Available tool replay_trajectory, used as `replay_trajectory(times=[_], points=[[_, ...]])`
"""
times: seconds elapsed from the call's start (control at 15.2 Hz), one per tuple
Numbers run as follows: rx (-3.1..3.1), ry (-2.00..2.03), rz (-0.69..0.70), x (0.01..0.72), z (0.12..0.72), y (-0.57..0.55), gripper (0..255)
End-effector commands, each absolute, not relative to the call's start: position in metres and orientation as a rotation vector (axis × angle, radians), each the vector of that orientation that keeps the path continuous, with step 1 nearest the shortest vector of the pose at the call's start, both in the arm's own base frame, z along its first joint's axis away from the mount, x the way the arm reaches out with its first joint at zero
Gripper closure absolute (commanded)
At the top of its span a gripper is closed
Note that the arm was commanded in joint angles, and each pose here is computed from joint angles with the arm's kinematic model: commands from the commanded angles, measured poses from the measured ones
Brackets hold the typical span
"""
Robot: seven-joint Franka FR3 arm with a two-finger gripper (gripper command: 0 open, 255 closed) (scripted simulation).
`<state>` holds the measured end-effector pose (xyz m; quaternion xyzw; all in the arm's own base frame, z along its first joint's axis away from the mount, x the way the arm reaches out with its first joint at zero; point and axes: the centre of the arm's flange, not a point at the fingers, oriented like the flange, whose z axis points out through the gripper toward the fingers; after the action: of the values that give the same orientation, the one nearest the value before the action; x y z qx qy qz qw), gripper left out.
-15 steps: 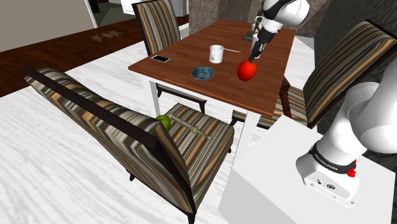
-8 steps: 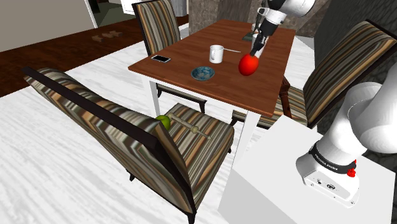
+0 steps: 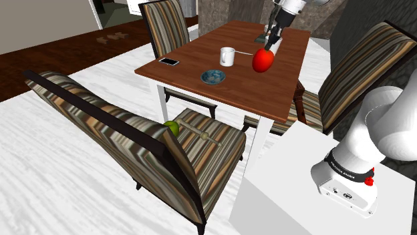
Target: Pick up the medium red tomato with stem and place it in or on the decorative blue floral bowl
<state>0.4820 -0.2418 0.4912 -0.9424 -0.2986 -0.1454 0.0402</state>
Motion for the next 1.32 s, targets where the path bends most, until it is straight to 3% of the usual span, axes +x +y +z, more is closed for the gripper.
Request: replay_trajectory(times=[0.0, 0.26, 1.25], points=[[-2.887, -0.915, -0.445, 0.482, 0.501, -0.242, 255], [-2.887, -0.915, -0.445, 0.482, 0.517, -0.242, 255], [-2.887, -0.915, -0.445, 0.621, 0.576, -0.114, 255]])
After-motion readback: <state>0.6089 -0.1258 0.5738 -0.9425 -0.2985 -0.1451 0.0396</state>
